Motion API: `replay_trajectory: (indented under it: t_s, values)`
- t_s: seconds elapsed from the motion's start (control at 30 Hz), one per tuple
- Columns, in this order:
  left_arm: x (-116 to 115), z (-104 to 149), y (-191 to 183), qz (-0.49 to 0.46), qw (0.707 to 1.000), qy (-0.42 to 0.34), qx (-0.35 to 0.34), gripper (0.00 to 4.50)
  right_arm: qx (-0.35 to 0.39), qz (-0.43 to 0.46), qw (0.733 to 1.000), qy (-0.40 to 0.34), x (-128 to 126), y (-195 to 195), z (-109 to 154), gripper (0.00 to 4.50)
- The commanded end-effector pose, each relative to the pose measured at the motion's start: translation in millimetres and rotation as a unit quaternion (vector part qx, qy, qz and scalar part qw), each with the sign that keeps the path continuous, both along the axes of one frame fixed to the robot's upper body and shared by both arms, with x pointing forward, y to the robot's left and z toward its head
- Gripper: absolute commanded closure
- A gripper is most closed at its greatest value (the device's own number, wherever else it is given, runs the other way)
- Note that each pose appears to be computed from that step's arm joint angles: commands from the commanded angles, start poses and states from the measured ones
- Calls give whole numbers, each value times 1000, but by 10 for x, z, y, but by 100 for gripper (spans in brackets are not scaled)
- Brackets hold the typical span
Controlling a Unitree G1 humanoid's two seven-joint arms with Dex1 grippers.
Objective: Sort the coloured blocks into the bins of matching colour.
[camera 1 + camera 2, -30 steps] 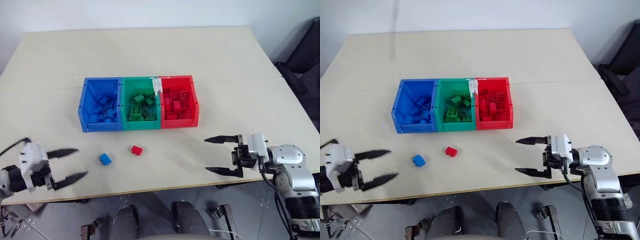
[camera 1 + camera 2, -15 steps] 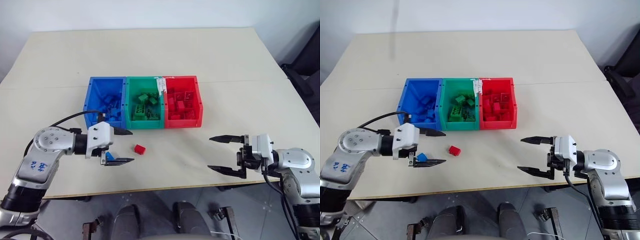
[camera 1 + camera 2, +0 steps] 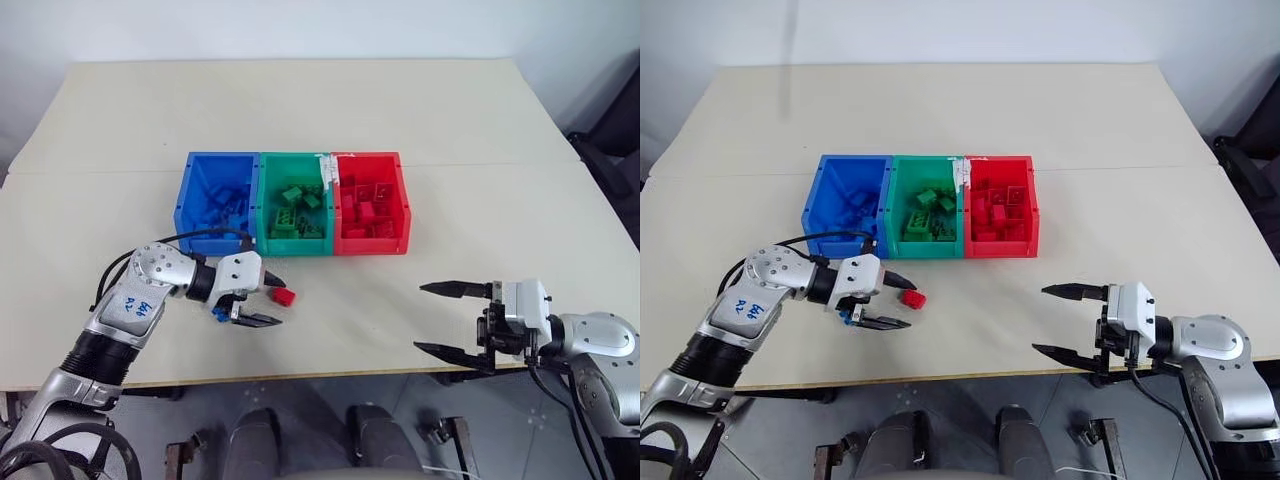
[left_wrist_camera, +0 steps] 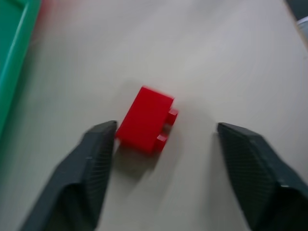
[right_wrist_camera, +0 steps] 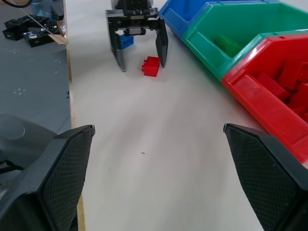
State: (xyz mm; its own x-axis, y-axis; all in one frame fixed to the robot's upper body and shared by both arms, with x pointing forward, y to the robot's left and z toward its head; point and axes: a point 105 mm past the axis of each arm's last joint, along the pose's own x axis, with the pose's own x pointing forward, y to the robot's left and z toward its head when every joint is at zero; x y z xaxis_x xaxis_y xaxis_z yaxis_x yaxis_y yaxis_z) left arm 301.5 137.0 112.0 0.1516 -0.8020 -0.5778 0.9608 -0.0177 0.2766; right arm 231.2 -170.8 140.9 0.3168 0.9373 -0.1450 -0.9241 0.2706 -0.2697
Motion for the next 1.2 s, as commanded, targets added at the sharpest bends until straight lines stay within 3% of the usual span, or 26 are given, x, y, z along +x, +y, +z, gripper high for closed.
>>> replay_trajectory:
  t_s: [0.03,0.17,0.2,0.5,0.63,0.77,0.83,0.97,1.13,1.2]
  values:
    - [23,31,-40,-1,1000,-6,-20,231,1,-3,1000,-23,-17,-2,106,0]
    - [32,25,-36,1,999,-13,-39,346,3,-7,1000,-26,2,12,110,0]
    - [41,35,-37,3,999,-16,-45,350,4,-8,1000,-26,6,14,110,0]
    - [95,407,-89,21,985,-20,-172,350,40,-48,998,-31,59,-6,170,0]
    - [299,857,-271,62,958,-36,-278,350,94,-117,988,-48,152,-101,330,0]
    - [553,1144,-557,89,940,-66,-322,350,125,-180,973,-68,194,-218,397,0]
    - [744,1233,-779,119,936,-80,-321,350,141,-213,963,-81,208,-280,442,0]
    - [874,1377,-1127,110,932,-94,-333,350,153,-256,950,-94,211,-349,475,0]
    - [1050,1329,-1309,127,941,-100,-299,350,147,-297,937,-108,215,-414,483,0]
    - [1061,1337,-1306,126,939,-95,-304,277,149,-300,936,-112,214,-408,503,0]
